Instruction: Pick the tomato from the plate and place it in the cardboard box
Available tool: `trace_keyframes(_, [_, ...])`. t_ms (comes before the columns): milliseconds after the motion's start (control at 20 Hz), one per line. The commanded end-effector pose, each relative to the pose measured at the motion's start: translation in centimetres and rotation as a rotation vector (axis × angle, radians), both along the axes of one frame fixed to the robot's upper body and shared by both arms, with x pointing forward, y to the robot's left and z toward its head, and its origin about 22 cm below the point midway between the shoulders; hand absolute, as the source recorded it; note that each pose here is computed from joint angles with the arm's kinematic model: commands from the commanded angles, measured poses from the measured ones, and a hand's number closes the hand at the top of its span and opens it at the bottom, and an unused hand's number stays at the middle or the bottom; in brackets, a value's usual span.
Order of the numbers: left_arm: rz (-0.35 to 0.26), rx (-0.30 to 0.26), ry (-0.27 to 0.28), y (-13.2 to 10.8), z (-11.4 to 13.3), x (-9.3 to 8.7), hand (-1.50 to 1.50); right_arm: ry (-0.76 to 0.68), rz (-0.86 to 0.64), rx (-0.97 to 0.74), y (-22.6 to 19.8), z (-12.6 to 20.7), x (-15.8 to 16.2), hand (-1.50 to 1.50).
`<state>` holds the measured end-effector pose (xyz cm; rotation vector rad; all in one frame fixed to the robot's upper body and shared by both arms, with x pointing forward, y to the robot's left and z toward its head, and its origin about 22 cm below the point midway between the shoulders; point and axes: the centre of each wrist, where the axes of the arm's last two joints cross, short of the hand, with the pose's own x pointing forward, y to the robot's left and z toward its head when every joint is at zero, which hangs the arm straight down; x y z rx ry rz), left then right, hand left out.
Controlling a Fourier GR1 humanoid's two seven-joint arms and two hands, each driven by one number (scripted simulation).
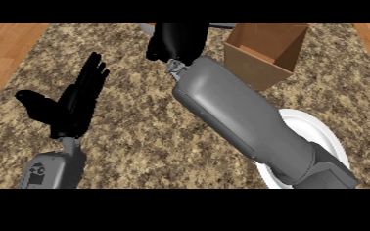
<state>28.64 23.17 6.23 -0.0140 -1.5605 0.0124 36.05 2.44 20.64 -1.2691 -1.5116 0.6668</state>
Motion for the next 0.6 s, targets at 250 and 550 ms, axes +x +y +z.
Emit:
trace_keyframes(250, [0.067, -0.004, 0.010, 1.6, -1.0, -1.4, 0.00, 0.008, -0.221, 0.115, 0.9, 1.6, 1.5, 1.50])
trace_keyframes(550, [0.101, -0.004, -0.005, 2.6, -0.4, -1.2, 0.00, -0.006, -0.277, 0.091, -1.1, -0.2, 4.3, 1.50])
